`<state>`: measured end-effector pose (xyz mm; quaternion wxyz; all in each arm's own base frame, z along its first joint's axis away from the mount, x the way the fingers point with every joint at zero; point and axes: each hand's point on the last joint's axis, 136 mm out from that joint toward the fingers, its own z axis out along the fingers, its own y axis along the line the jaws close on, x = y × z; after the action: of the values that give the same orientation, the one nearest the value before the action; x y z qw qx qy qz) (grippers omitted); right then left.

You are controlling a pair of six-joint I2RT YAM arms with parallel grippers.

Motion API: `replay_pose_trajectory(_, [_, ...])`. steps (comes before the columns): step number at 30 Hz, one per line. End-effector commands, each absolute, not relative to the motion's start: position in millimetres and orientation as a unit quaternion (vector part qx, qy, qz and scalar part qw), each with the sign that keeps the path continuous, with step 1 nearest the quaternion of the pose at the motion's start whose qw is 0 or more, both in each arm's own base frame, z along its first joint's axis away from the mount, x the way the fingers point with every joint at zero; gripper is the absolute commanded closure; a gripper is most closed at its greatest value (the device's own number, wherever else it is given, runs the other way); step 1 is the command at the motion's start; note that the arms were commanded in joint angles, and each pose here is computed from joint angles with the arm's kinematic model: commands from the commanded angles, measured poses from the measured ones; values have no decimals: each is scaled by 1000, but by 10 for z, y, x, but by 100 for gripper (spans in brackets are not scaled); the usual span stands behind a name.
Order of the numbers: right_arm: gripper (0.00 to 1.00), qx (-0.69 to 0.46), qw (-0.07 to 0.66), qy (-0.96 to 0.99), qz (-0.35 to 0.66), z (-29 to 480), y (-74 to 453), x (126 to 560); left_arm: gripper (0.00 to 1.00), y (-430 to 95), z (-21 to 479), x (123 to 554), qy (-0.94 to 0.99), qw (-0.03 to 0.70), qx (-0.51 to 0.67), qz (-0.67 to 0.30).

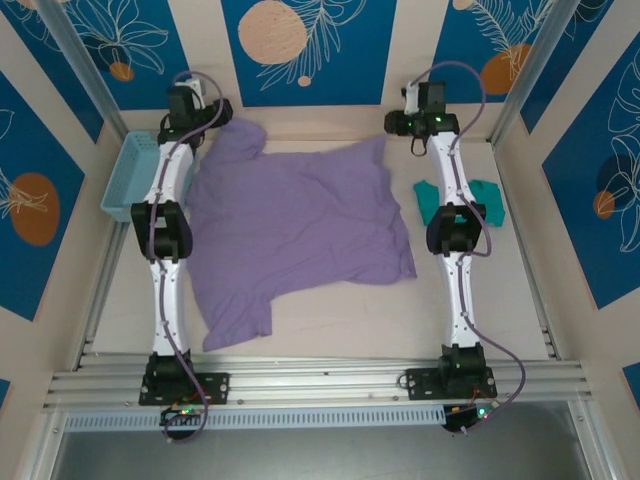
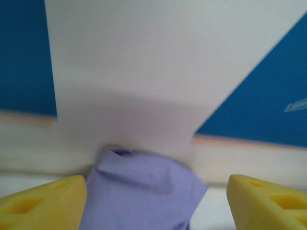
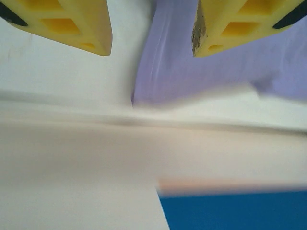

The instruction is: Fold the inside-out t-shirt

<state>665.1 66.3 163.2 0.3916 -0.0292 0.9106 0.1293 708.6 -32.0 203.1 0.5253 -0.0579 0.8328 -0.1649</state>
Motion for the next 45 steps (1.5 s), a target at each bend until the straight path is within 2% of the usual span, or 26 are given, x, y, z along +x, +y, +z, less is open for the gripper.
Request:
replay_pose_trajectory(1, [52, -16, 349, 932, 101, 2079, 532, 6103, 22, -687, 3061, 6675, 786, 589, -16, -186])
replay_pose_trajectory(5, [49, -19, 329, 940, 87, 1923, 594, 5380, 24, -1365, 3033, 5966, 769, 590, 57, -242])
replay_pose_trajectory(10, [48, 0, 231, 969, 92, 1499, 678, 4277, 33, -2518, 2602, 4798, 737, 563, 244, -282])
replay_pose_trajectory(15, [48, 9, 146, 985, 89, 1068, 838, 3401, 38, -3626, 1736, 3449, 675, 490, 474, -282])
replay_pose_trajectory(18, [49, 12, 103, 992, 69, 880, 893, 3043, 39, -3928, 1258, 3001, 666, 429, 552, -259])
replay_pose_trajectory(22, [48, 24, 73, 996, 49, 689, 894, 2842, 42, -4118, 912, 2847, 667, 407, 575, -244])
replay_pose_trajectory(28, [48, 34, 35, 999, 22, 458, 803, 2783, 42, -4190, 409, 2871, 675, 369, 611, -186])
replay_pose_trajectory(31, [50, 38, 33, 999, 11, 396, 742, 2817, 48, -4210, 314, 2921, 678, 370, 610, -178])
replay_pose_trajectory(33, [52, 38, 28, 999, 13, 346, 726, 2843, 56, -4216, 266, 2896, 677, 361, 615, -180])
replay_pose_trajectory(35, [58, 34, 25, 999, 16, 315, 720, 2884, 67, -4190, 222, 2865, 681, 351, 617, -181])
replay_pose_trajectory(37, [71, 25, 27, 999, 17, 322, 733, 2926, 82, -4137, 239, 2850, 692, 345, 608, -180])
replay_pose_trajectory(39, [80, 9, 42, 998, 42, 394, 836, 2982, 93, -4060, 320, 2815, 704, 339, 595, -185])
replay_pose_trajectory(42, [90, -14, 55, 990, 129, 551, 1150, 3053, 98, -3883, 492, 2693, 725, 319, 574, -207])
replay_pose_trajectory(45, [93, -29, 49, 970, 238, 671, 1538, 3114, 99, -3672, 596, 2517, 747, 289, 547, -244])
